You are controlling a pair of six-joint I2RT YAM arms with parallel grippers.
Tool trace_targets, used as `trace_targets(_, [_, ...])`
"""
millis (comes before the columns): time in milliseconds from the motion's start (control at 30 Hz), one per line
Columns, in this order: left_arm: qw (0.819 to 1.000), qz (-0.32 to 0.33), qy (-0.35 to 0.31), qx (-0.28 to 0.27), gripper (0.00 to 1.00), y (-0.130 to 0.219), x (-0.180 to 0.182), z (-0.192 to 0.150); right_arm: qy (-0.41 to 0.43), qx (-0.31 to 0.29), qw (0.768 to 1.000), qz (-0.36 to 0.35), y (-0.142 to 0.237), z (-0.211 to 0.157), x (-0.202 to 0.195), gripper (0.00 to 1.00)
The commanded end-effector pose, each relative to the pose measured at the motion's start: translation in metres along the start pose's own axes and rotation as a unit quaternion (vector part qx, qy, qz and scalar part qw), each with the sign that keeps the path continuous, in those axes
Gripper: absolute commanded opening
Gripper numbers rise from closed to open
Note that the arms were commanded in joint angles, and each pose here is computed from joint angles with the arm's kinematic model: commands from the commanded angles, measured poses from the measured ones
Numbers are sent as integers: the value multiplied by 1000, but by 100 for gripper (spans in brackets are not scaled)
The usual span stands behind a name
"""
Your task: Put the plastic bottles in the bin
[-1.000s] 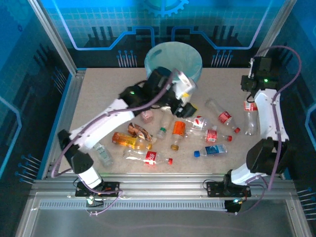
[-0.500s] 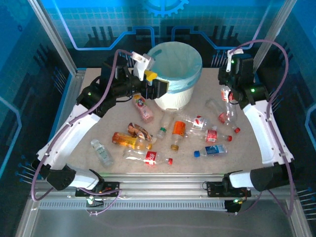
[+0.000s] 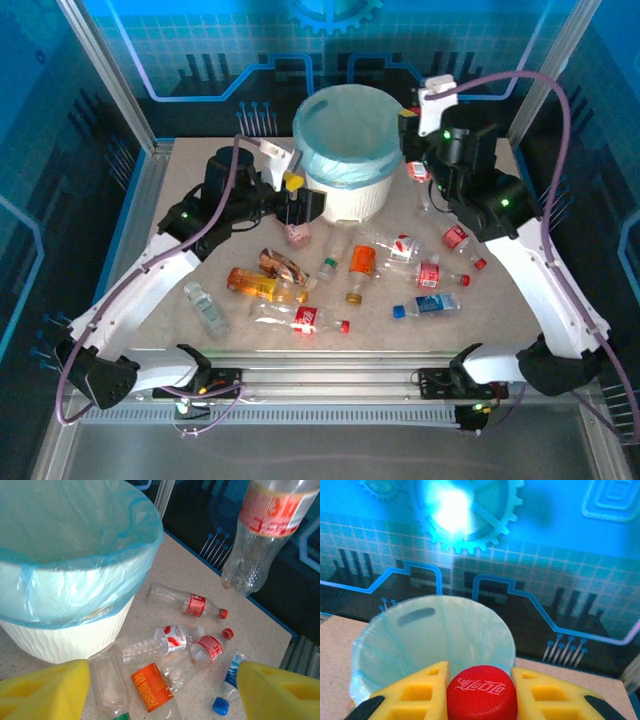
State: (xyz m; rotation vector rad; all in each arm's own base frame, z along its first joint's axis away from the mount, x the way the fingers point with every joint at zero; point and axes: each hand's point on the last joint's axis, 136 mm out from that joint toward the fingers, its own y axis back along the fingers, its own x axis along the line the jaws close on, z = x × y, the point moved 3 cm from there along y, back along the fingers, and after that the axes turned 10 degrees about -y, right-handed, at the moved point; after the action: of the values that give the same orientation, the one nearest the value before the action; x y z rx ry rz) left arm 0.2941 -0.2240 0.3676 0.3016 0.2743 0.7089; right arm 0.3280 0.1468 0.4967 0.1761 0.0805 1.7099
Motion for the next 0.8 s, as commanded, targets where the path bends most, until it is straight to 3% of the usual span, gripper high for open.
trace_targets(0, [998,22,-13,-50,78,14,3,13,17,-47,999,2,-3,32,20,11])
trace_targets(267, [996,48,-12,-74,77,23,9,12,39,-75,996,42,-41,68,68,12])
trace_targets(533, [993,74,-27,-91,77,30,13,12,34,-150,984,89,-67,109,105,10])
trace_targets(667, [993,77,-34,-87,77,28,15,9,33,-153,979,130,-100,95,123,6])
trace_targets(767, [992,84,-39,-87,78,29,17,9,0,-109,981,163,-138,65,124,15])
